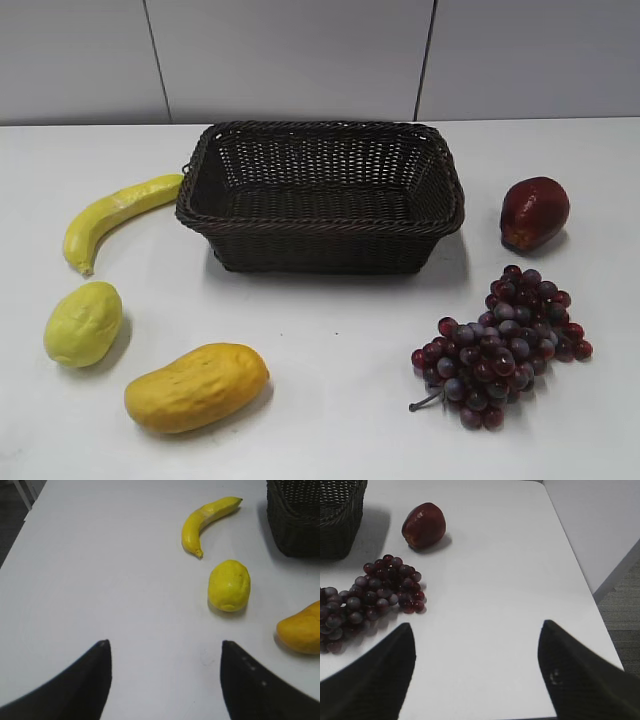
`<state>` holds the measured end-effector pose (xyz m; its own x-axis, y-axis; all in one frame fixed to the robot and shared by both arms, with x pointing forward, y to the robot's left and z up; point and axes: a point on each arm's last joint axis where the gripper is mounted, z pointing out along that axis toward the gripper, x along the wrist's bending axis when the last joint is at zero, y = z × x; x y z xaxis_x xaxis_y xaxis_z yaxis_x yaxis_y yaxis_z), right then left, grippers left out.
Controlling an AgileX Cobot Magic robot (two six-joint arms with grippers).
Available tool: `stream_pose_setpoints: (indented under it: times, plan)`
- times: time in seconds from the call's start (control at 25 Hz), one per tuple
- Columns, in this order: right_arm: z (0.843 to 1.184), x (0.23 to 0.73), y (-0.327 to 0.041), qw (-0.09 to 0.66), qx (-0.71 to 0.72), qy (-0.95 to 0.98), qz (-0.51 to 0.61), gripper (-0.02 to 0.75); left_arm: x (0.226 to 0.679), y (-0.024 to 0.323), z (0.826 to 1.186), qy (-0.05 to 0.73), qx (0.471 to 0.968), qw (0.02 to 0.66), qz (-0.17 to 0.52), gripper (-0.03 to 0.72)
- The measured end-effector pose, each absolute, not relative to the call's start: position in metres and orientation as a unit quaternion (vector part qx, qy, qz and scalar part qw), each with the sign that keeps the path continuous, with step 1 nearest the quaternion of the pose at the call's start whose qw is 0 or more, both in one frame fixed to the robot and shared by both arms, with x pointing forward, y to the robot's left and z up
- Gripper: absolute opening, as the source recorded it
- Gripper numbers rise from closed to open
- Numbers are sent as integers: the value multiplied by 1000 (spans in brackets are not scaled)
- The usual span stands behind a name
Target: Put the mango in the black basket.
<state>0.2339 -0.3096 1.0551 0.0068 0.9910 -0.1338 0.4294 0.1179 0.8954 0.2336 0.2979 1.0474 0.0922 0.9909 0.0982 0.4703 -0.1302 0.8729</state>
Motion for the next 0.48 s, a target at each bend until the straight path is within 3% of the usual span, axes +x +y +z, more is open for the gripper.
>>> stream_pose_setpoints:
  times: [0.48]
  plan:
    - [1055, 234, -310, 418, 573, 620, 336, 587, 234, 298, 1047, 560, 652, 348, 374, 481]
